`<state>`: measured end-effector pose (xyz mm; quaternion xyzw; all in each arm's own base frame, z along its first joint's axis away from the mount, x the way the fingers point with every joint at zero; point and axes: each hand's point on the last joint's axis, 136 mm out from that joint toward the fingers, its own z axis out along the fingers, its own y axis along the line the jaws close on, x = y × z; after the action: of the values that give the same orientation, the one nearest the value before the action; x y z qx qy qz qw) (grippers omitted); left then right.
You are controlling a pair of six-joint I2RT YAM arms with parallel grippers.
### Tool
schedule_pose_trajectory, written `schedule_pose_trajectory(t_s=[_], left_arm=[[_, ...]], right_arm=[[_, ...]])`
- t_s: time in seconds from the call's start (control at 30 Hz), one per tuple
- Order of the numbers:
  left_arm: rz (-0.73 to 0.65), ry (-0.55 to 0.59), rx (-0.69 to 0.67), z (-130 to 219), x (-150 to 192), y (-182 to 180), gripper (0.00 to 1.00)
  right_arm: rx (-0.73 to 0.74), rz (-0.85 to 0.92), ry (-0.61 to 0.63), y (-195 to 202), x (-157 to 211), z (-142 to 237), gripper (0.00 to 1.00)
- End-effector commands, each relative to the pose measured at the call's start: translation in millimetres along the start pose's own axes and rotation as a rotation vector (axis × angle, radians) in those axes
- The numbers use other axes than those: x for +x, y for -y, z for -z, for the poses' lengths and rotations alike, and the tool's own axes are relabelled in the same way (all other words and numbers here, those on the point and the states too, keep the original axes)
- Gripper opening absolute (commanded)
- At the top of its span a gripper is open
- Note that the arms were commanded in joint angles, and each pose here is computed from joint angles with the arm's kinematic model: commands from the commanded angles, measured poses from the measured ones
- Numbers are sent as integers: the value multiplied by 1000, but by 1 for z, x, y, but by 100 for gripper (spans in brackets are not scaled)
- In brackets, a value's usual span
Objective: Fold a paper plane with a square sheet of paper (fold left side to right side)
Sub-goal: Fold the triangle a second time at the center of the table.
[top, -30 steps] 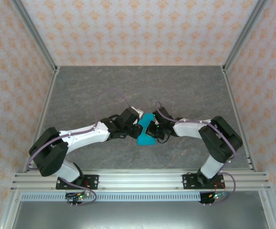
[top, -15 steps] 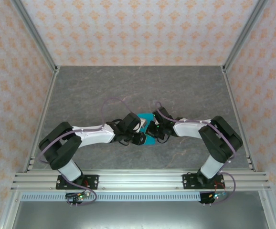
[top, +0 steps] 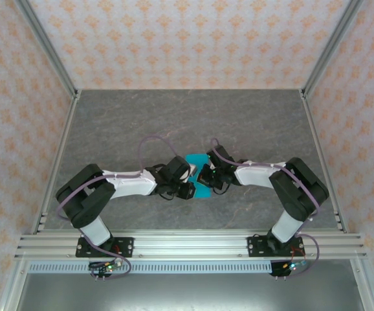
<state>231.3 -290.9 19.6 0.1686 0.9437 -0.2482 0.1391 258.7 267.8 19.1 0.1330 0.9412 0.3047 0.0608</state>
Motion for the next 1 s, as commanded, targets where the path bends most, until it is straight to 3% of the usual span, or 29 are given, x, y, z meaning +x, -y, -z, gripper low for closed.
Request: schedule_pose_trajectory(t_s=[0.0,0.37,0.67,0.8,0.97], left_arm=[[27,7,-41,-1,4,-11,14],[60,-9,-82,5,25,-27,10],[85,-10,-6,11,47,-24,6],[73,28,-38,26,39,-26,6],[79,132,26,52,8,-13,8]], right_arm=[[100,-6,-9,23,5,-4,0],[114,-4,-9,26,5,-2,0],[120,-3,-9,27,5,-2,0],[117,-3,-10,26,5,-2,0],[108,-3,-11,24,6,-2,0]])
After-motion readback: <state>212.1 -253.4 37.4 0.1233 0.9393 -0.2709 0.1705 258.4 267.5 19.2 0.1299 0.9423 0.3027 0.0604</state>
